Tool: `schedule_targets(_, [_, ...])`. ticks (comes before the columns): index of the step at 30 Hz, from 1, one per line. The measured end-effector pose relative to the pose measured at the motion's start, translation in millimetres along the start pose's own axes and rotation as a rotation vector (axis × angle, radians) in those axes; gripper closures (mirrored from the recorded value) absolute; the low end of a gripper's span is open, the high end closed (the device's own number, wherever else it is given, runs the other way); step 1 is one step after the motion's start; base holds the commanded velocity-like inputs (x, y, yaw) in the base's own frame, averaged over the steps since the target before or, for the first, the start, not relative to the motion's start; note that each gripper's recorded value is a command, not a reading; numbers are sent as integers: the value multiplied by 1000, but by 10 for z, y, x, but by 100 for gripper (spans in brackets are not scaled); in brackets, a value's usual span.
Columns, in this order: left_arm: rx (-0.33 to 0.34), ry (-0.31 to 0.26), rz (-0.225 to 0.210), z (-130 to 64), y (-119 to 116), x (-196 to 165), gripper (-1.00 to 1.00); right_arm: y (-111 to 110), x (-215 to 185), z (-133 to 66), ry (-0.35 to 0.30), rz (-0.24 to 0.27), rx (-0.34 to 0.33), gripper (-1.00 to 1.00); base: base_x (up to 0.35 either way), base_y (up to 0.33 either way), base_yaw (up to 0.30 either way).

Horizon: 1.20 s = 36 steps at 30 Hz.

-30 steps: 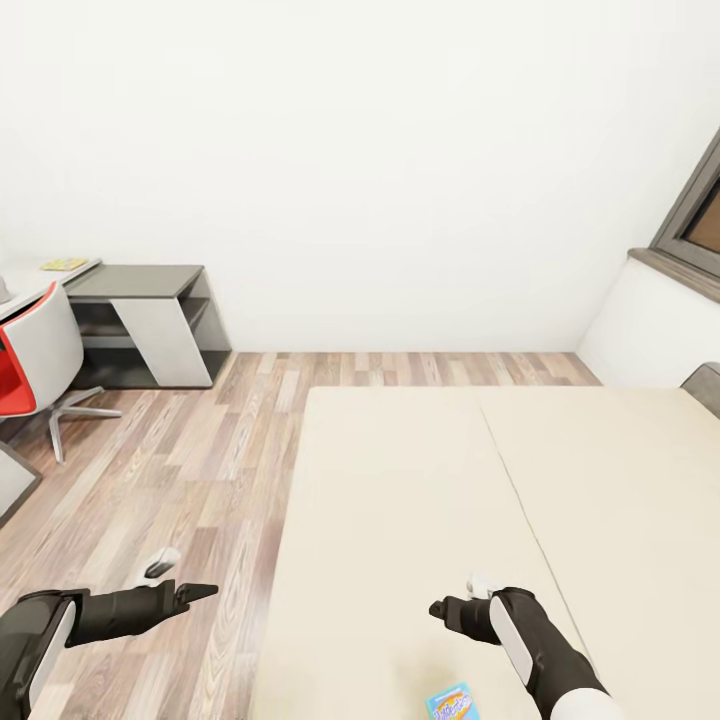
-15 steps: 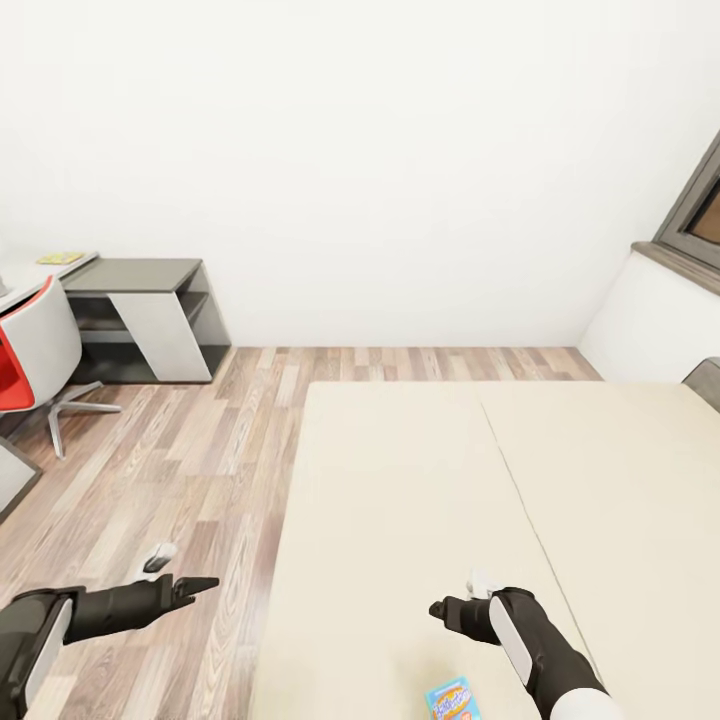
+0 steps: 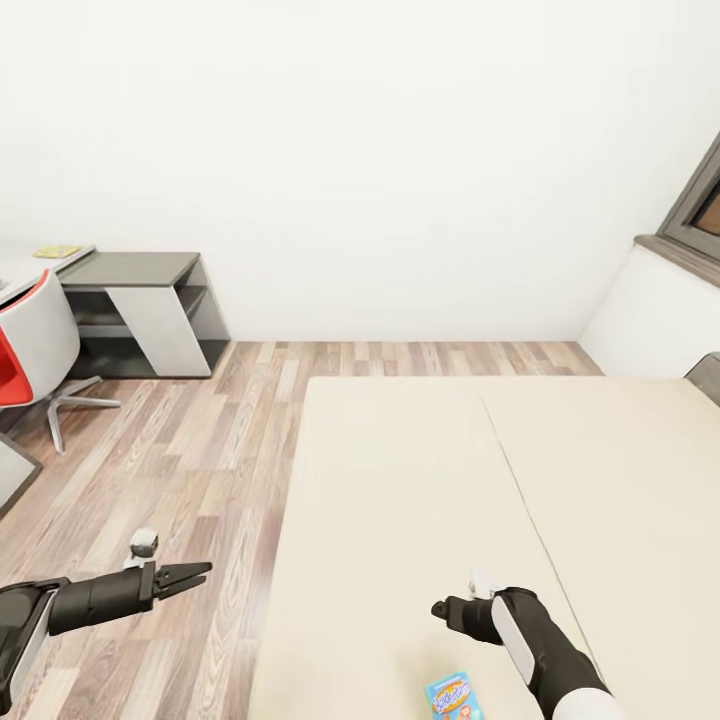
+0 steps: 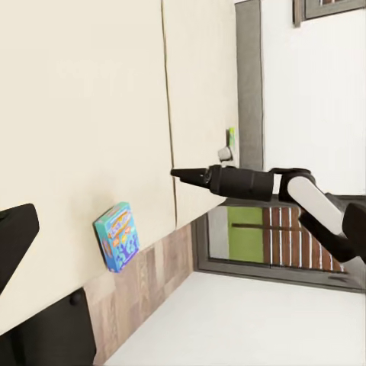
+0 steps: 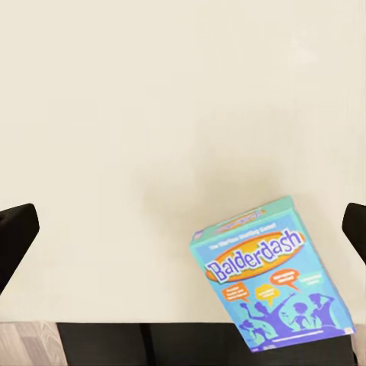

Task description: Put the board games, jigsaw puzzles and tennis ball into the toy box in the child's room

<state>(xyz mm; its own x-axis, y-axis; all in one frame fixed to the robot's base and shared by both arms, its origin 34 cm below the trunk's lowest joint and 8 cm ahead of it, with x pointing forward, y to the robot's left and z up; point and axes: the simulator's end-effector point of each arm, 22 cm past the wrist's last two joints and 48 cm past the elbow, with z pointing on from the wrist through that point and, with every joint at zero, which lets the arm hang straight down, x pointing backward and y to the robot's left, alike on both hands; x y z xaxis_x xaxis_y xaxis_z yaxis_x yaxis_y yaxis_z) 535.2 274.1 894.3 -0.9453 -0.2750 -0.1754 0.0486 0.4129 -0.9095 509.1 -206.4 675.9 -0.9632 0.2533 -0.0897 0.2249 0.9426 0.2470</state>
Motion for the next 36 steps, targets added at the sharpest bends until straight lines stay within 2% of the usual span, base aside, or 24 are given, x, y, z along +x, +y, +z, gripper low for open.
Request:
schedule_targets(10, [17, 3, -9, -5, 6, 16, -100, -33, 49, 45, 12, 3, 6, -100, 20, 0, 0])
schedule_targets(36, [11, 23, -40, 70, 122, 98, -100, -98, 172, 147, 46, 8, 17, -100, 1, 0, 0])
